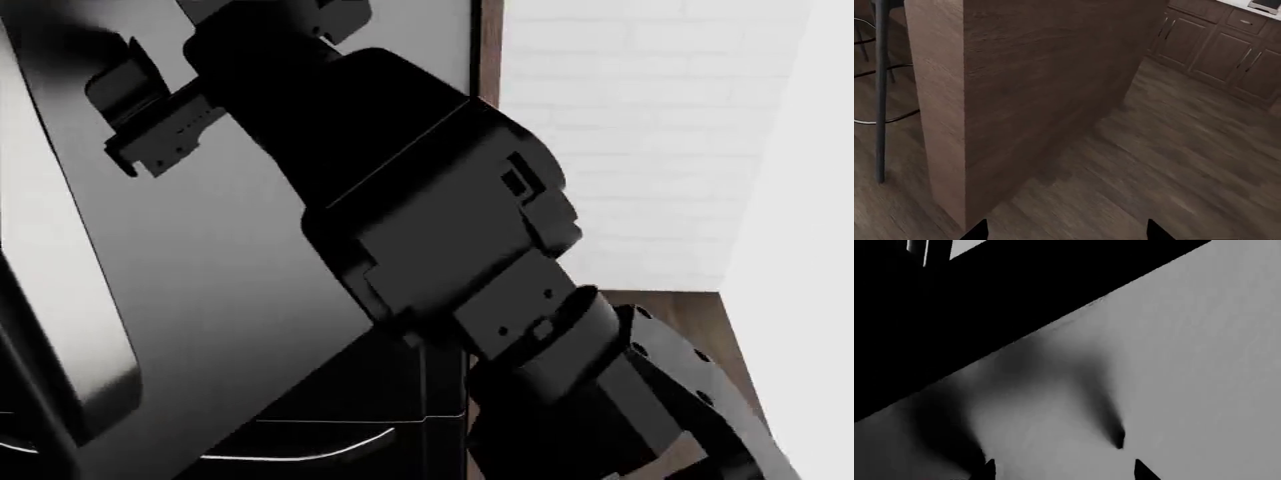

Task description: Close the fridge doors

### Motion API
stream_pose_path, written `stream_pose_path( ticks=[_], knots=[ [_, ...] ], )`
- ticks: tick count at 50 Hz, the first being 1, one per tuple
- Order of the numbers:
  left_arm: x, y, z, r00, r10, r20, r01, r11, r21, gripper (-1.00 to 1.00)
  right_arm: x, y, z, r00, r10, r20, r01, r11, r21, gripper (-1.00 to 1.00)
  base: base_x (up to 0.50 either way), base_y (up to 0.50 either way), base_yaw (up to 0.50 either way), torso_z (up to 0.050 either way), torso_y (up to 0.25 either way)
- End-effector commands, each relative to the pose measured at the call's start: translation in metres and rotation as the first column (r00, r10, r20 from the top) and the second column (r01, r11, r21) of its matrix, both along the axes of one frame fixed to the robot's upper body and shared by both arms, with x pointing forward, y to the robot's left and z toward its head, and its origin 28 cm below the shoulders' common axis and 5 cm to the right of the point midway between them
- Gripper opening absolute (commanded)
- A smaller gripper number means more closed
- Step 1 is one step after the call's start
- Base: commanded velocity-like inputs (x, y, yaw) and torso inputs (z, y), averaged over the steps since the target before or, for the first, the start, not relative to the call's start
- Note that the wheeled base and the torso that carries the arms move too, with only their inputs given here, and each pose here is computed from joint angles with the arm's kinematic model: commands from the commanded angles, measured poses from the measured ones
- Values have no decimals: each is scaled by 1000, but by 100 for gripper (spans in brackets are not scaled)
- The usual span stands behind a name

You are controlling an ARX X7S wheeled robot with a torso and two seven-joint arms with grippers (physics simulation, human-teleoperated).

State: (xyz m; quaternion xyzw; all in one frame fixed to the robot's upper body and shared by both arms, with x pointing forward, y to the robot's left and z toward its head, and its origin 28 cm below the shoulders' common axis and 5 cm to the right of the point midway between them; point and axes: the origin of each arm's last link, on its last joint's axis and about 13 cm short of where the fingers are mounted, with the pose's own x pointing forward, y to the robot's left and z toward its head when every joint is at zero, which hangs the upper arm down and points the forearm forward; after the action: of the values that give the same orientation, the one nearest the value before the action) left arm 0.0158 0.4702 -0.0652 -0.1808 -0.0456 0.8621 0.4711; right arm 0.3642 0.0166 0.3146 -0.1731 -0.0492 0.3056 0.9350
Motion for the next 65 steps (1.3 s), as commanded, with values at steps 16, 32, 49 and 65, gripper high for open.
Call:
stream_pose_path(
  ticks=[16, 32, 49, 65],
  knots=[
    [7, -2, 1, 999, -34, -37, 36, 998, 45, 100, 36, 3, 22, 997, 9, 76, -7, 1000, -20, 100, 0, 0, 0, 0, 0],
    [9, -6, 9, 995, -90, -35, 92, 993, 70, 100, 32, 4, 41, 988, 12, 155, -3, 998, -58, 100, 1, 0, 0, 0, -168],
    [10, -2, 1, 996, -86, -29, 88, 994, 62, 100, 25, 11, 35, 993, 9, 115, 5, 993, -116, 100, 1, 0, -1, 0, -250],
    [11, -3, 1, 995, -92, -29, 93, 994, 65, 100, 19, 18, 46, 979, 34, 199, -15, 995, -99, 100, 1, 0, -1, 0, -250]
  ],
)
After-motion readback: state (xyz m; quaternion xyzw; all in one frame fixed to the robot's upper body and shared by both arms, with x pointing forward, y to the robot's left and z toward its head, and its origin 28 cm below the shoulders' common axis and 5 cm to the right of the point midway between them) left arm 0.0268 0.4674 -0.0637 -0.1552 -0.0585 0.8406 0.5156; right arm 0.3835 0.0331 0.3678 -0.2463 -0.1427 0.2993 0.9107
